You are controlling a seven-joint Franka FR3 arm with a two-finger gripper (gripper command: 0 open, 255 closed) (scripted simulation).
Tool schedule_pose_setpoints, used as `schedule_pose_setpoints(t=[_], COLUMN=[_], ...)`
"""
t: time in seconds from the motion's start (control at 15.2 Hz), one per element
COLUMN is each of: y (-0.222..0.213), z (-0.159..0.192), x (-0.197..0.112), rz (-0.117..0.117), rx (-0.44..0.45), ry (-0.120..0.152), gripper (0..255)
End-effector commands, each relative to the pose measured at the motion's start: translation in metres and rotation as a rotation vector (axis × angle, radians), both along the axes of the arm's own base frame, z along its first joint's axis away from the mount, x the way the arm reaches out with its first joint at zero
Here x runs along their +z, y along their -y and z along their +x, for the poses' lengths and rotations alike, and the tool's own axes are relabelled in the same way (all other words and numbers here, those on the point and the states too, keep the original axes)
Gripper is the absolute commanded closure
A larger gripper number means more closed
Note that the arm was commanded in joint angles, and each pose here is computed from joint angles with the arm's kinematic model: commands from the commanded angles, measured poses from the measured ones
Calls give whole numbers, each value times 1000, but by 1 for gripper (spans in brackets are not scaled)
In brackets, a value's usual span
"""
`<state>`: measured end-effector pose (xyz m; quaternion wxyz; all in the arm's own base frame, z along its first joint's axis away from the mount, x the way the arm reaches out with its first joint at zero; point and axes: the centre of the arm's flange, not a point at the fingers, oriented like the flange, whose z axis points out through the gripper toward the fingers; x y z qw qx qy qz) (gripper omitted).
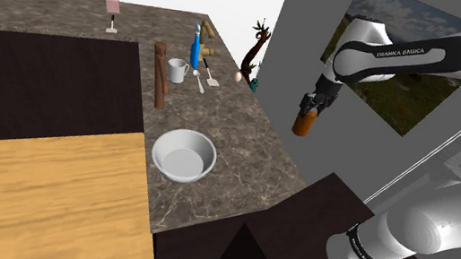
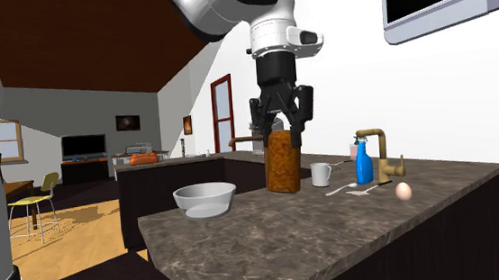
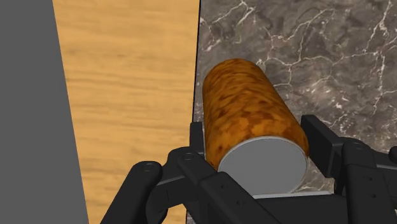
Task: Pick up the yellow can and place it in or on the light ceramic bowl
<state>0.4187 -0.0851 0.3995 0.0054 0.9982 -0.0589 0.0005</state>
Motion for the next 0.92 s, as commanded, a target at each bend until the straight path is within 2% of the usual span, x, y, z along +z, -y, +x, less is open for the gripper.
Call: schedule_pose_setpoints(t=[0.0, 0.86], y=[-25, -191], z=[6, 47], x=[3, 17], rz=[0, 0], rx=[0, 0], ry=[0, 0], gripper=[255, 255])
